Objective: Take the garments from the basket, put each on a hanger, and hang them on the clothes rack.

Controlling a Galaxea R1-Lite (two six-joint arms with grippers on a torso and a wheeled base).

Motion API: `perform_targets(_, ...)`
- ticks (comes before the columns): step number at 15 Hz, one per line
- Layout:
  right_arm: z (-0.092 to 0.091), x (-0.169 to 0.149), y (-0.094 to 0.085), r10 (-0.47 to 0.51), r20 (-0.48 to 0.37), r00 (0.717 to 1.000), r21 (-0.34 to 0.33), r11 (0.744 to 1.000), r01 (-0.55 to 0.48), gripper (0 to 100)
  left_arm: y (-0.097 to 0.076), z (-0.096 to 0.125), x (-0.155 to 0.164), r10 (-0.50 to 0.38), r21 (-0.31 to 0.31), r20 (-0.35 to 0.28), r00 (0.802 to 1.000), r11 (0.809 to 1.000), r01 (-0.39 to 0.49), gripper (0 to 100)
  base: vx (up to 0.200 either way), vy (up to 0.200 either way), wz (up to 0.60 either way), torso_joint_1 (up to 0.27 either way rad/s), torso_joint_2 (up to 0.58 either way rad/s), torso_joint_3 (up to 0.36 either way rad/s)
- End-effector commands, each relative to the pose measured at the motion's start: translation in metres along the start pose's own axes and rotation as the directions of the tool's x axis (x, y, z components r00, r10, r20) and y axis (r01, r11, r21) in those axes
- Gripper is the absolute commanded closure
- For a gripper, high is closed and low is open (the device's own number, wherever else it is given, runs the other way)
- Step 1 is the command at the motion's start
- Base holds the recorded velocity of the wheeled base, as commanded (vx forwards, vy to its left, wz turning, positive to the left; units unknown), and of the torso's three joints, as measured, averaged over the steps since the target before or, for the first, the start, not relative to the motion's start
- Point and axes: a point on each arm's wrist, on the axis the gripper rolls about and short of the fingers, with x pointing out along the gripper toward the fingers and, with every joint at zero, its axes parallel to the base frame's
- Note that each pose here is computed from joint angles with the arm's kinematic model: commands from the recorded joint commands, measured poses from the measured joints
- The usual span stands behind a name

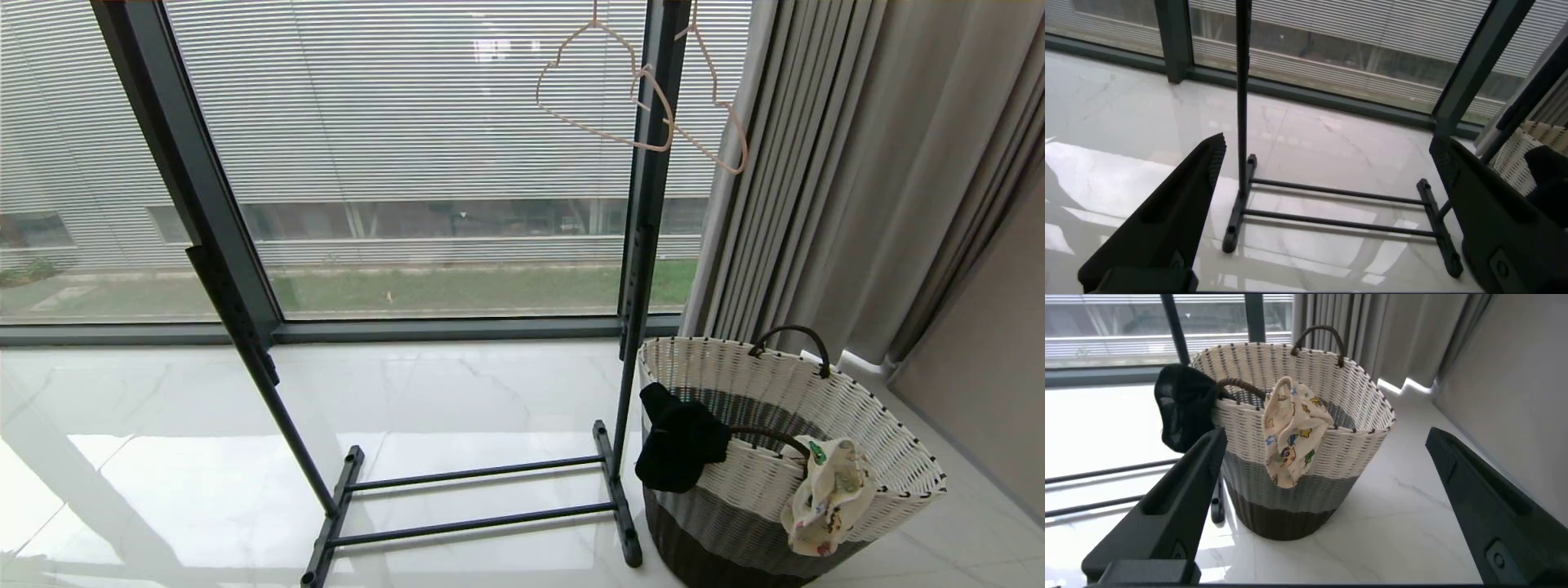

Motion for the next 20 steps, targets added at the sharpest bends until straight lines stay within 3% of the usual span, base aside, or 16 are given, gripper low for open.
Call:
perform_targets(1, 0.0, 0.0, 0.0, 0.001, 0.0, 1.0, 0.0, 1.0, -0.001, 0, 0.0, 0.0, 0.0, 0.0, 0.001, 0.0, 1.0, 1.0, 0.0, 0, 0.0, 0.0, 0.0, 0.0, 0.0, 0.0)
perform_targets(3, 0.0, 0.0, 0.0, 0.001, 0.0, 1.0, -0.001, 1.0, -0.001, 0, 0.0, 0.0, 0.0, 0.0, -0.002, 0.0, 1.0, 1.0, 0.0, 0, 0.0, 0.0, 0.0, 0.0, 0.0, 0.0)
perform_targets(7, 0.0, 0.0, 0.0, 0.001, 0.0, 1.0, -0.001, 1.0, -0.001, 0, 0.0, 0.0, 0.0, 0.0, -0.004, 0.0, 1.0, 1.0, 0.0, 0, 0.2, 0.0, 0.0, 0.002, 0.0, 0.001)
perform_targets(14, 0.0, 0.0, 0.0, 0.001, 0.0, 1.0, -0.009, 1.0, -0.001, 0, -0.0001, 0.0009, 0.0003, 0.005, 0.002, 0.017, 1.0, 1.0, -0.005, 0, 0.0, 0.0, 0.0, 0.0, 0.0, 0.0)
perform_targets(18, 0.0, 0.0, 0.0, 0.001, 0.0, 1.0, -0.01, 1.0, -0.001, 0, -0.0002, 0.0004, 0.0005, -0.005, 0.073, 0.01, 1.0, 0.997, 0.005, 0, 0.1, 0.0, 0.0, 0.001, 0.0, 0.0)
perform_targets(20, 0.0, 0.0, 0.0, 0.001, 0.0, 1.0, -0.009, 1.0, -0.001, 0, -0.0003, 0.0004, 0.0003, -0.009, 0.072, 0.011, 1.0, 0.997, 0.008, 0, 0.1, 0.0, 0.0, -0.004, 0.0, 0.006)
